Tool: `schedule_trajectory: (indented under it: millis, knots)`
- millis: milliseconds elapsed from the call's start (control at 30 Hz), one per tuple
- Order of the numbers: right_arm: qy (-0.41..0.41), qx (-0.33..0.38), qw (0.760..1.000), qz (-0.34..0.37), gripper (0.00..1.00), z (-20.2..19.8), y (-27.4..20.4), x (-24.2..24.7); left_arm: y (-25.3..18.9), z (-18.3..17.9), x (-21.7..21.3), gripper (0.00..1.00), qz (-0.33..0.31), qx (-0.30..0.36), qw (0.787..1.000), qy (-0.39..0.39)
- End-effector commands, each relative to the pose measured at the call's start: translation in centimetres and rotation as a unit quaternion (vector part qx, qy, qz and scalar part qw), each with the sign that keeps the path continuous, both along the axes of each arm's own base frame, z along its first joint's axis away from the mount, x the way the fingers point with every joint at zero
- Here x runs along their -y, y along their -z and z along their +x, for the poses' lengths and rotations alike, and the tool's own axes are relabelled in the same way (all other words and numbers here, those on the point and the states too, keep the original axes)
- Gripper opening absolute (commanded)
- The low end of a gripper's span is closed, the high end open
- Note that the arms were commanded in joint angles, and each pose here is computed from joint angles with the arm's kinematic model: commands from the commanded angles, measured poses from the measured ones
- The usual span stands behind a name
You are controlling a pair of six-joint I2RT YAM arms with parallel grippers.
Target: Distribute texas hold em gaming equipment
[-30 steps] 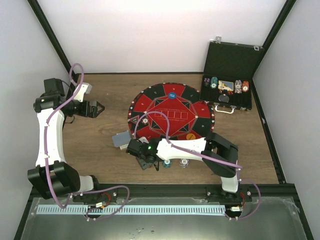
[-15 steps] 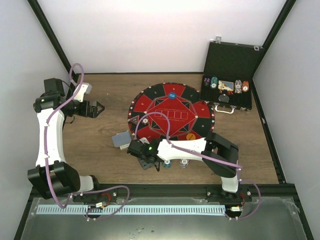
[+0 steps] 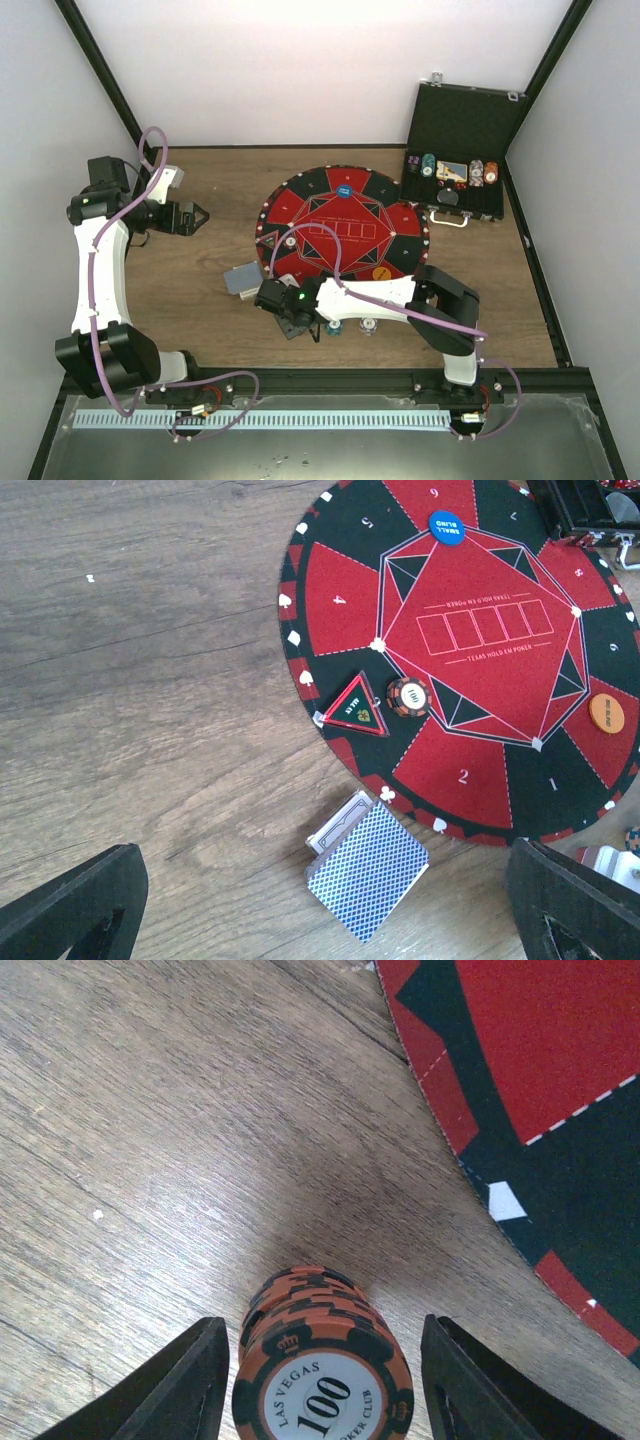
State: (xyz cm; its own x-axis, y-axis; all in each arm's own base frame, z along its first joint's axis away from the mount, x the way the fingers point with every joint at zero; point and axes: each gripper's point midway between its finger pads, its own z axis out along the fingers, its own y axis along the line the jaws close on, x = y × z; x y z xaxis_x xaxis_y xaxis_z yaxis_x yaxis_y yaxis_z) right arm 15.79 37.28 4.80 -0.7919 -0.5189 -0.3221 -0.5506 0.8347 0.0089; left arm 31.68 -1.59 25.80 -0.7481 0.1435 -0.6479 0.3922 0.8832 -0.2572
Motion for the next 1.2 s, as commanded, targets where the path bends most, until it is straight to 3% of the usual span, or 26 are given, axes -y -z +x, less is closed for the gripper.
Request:
schedule_trajectory:
  millis: [0,200,567,767,933,1167]
  knots:
    - [0.006,0.006,1.0,0.004,0.55,0.3,-0.4,0.2,-1.1,0.2,0.0,1.0,0.0,0.017,1.0,0.001]
    - [0.005,0.006,1.0,0.007,0.48,0.3,-0.4,0.1,-1.1,0.2,-0.1,1.0,0.003,0.019,1.0,0.002]
    - [0.008,0.008,1.0,0.011,0.21,0.4,-1.0,0.3,-1.3,0.2,-0.1,1.0,0.003,0.022,1.0,0.002]
    - [0.018,0.026,0.999,0.034,0.09,2.0,-4.4,0.5,-1.7,0.3,0.0,1.0,0.001,0.026,1.0,0.002]
    - [0.041,0.06,0.995,0.065,0.06,6.2,-9.2,2.1,-2.0,0.3,0.1,1.0,-0.004,0.028,1.0,0.003]
    - [0.113,0.118,0.984,0.069,0.06,16.9,-13.0,7.5,-1.9,0.4,0.1,1.0,-0.005,0.025,1.0,0.001]
